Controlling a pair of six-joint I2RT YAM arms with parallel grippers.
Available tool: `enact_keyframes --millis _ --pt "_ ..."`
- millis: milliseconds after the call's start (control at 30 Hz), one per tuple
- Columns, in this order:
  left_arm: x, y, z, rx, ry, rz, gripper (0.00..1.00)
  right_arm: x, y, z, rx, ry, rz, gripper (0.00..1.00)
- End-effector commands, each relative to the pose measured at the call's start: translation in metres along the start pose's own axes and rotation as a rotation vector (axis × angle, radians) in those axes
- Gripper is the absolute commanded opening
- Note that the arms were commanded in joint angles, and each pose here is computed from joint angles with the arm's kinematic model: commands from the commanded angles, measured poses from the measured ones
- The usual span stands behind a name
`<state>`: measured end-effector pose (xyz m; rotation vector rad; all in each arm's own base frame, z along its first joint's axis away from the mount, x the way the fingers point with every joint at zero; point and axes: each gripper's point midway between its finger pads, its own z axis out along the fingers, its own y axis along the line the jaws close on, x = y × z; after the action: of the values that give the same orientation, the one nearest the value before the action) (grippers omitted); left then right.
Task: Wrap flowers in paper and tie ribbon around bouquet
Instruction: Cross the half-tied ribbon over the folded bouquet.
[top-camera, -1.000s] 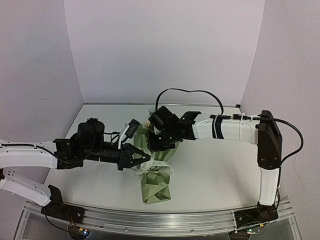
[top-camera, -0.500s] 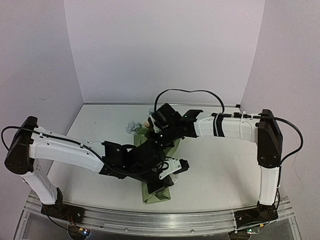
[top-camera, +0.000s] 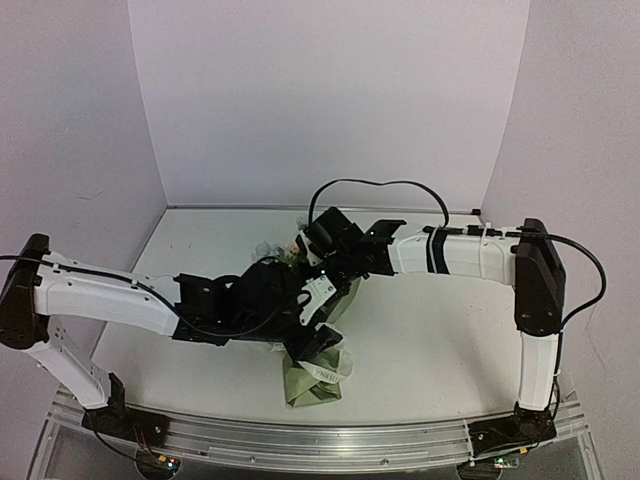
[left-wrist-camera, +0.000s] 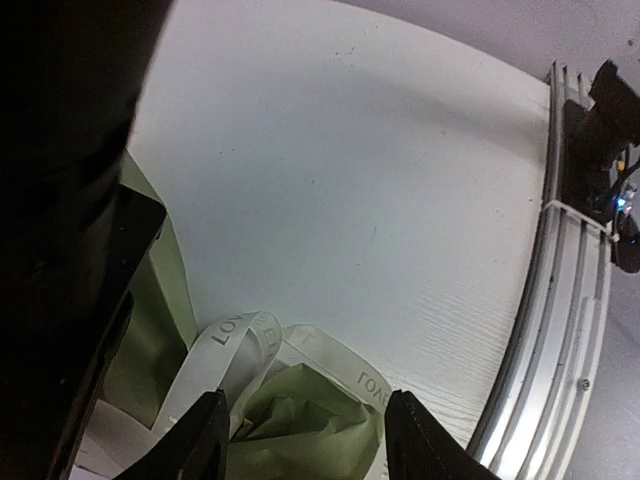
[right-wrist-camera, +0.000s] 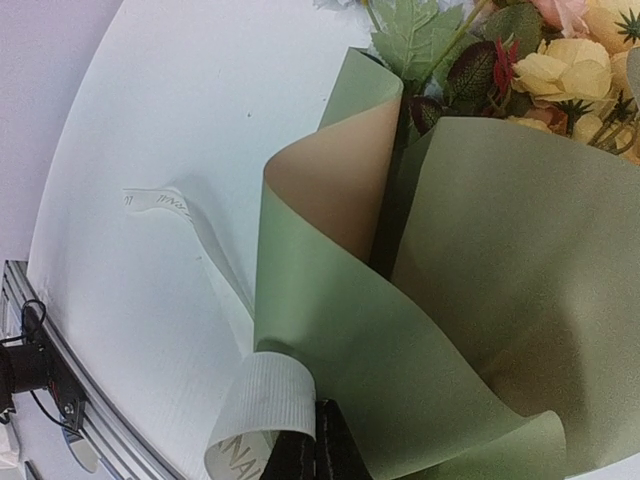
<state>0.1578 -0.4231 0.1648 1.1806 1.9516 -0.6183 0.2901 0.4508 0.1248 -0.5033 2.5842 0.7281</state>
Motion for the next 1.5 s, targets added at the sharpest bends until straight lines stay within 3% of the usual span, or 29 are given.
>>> enact_keyframes --millis 0,133,267,467,700,1000,1233,1333,1433,1467 --pt "-0.049 0.024 -0.056 0.055 -0.291 -0.260 0.54 -0.011 0.008 -0.013 -0.027 -0.044 -0.010 0.00" --pt "-0.032 0.070 -0.080 -0.016 -0.353 -0.449 0.48 -0.012 0.011 -0.018 -0.034 -0.052 -0.011 0.00" --pt "-0.012 0.091 -0.073 -0.053 -0.306 -0.533 0.47 -0.012 0.019 -0.028 -0.039 -0.076 -0.028 0.00" --pt "-0.004 0.099 -0.058 -0.035 -0.276 -0.580 0.51 -0.012 0.033 -0.044 -0.045 -0.111 -0.041 0.00" --pt "-0.003 0.098 -0.048 -0.016 -0.254 -0.582 0.45 -0.009 0.045 -0.050 -0.055 -0.126 -0.052 0.00" --pt "-0.003 0.101 -0.042 -0.011 -0.264 -0.587 0.30 -0.006 0.053 -0.048 -0.062 -0.124 -0.064 0.00" --pt "0.001 0.104 -0.036 -0.029 -0.260 -0.602 0.07 -0.004 0.055 -0.048 -0.061 -0.122 -0.069 0.01" --pt "0.008 0.107 -0.032 -0.054 -0.238 -0.623 0.00 -0.004 0.051 -0.053 -0.044 -0.133 -0.069 0.09" --pt "0.017 0.118 -0.033 -0.117 -0.240 -0.657 0.00 -0.002 0.047 -0.063 -0.030 -0.143 -0.065 0.31" --pt "0.018 0.119 -0.034 -0.123 -0.242 -0.665 0.00 -0.001 0.046 -0.067 -0.024 -0.148 -0.067 0.43"
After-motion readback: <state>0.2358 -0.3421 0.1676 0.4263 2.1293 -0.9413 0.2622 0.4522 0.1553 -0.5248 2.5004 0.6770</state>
